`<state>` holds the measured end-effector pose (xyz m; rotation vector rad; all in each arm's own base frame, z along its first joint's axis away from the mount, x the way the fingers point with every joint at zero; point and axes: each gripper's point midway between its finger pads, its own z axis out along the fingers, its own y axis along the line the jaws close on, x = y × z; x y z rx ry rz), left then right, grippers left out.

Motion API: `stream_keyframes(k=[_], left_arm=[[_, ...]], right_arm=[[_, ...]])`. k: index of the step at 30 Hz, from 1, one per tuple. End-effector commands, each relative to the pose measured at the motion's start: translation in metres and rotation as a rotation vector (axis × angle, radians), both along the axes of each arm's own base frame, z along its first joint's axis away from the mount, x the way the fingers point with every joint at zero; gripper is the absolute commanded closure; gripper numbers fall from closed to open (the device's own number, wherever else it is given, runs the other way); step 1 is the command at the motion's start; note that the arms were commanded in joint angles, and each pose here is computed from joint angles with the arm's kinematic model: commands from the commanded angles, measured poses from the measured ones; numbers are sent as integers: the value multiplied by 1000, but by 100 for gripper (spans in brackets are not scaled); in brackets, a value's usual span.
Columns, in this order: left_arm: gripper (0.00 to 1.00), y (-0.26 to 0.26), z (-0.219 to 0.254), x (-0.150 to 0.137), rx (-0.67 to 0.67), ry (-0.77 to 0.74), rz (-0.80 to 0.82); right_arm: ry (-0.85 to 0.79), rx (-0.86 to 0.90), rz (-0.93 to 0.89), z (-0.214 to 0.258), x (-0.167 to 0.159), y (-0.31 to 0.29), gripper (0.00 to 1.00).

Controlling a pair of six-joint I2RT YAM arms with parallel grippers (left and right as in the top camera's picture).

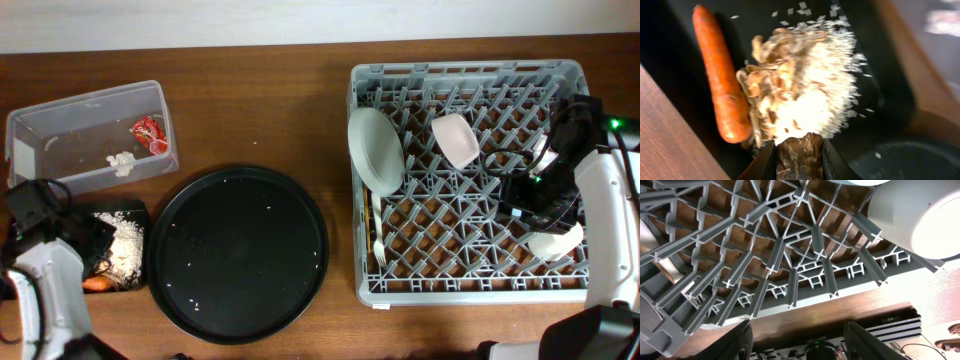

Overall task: Sort waste into correct bins and load items into the dishwasher rack
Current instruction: 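Carry the brown scrap left and drop it onto the black tray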

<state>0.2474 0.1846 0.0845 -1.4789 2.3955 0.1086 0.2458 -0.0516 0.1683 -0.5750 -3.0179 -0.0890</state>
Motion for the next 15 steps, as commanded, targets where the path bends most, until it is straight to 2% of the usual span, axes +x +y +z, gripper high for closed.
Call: stream_keyframes(k=[1, 4, 9, 12, 15], left_arm=[[75, 10, -17, -7, -17, 59, 26], [71, 11, -30, -12, -35, 106, 33], [43, 10, -34, -15, -44, 127, 34], [40, 8, -31, -16, -50, 126, 32], [40, -5, -15, 0, -110, 33, -11]], right_arm=[[-8, 0, 7, 3, -1, 1, 39], [-8, 0, 7, 3, -1, 1, 39], [-8, 0, 7, 3, -1, 1, 39], [-8, 0, 7, 3, -1, 1, 39], [-9, 0, 7, 3, -1, 1, 39]])
